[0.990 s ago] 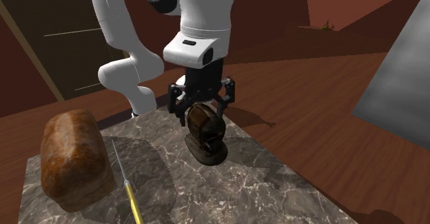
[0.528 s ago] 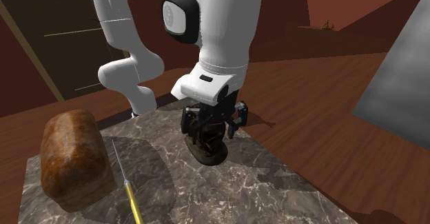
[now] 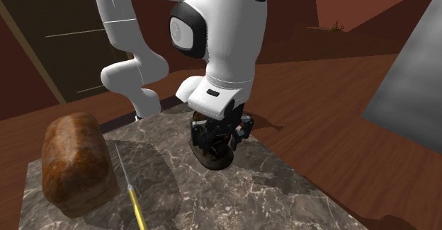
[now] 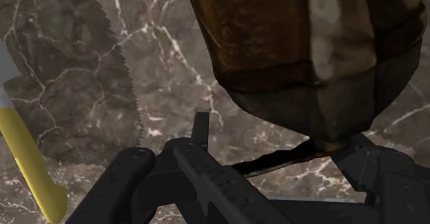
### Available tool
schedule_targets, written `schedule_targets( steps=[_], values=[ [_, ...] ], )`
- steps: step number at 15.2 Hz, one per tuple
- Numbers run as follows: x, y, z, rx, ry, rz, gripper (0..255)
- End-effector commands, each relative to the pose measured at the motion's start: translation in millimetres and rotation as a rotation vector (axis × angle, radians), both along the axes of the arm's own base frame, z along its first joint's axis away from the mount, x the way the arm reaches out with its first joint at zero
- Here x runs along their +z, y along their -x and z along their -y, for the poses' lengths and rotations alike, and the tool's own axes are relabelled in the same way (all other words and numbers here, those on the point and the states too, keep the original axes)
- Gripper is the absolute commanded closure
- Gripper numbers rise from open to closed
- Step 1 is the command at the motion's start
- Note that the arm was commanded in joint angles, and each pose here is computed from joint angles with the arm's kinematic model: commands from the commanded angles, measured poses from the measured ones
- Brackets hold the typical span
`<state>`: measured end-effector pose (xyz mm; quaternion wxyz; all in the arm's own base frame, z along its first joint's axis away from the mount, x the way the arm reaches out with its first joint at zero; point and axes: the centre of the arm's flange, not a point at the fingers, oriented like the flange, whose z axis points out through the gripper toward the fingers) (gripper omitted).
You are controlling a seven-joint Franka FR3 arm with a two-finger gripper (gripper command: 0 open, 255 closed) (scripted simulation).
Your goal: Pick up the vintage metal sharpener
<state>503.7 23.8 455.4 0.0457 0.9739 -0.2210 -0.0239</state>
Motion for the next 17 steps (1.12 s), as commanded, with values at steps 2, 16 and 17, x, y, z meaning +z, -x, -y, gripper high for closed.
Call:
schedule_targets(
  steps=[2,16,17],
  values=[
    [-1.8,0.3,-0.4,0.001,0.0,-0.003,255],
    [46.4,0.2,-0.2,0.001,0.0,-0.003,255],
    [51.6,0.2,-0.2,0.001,0.0,-0.003,255]
  ],
)
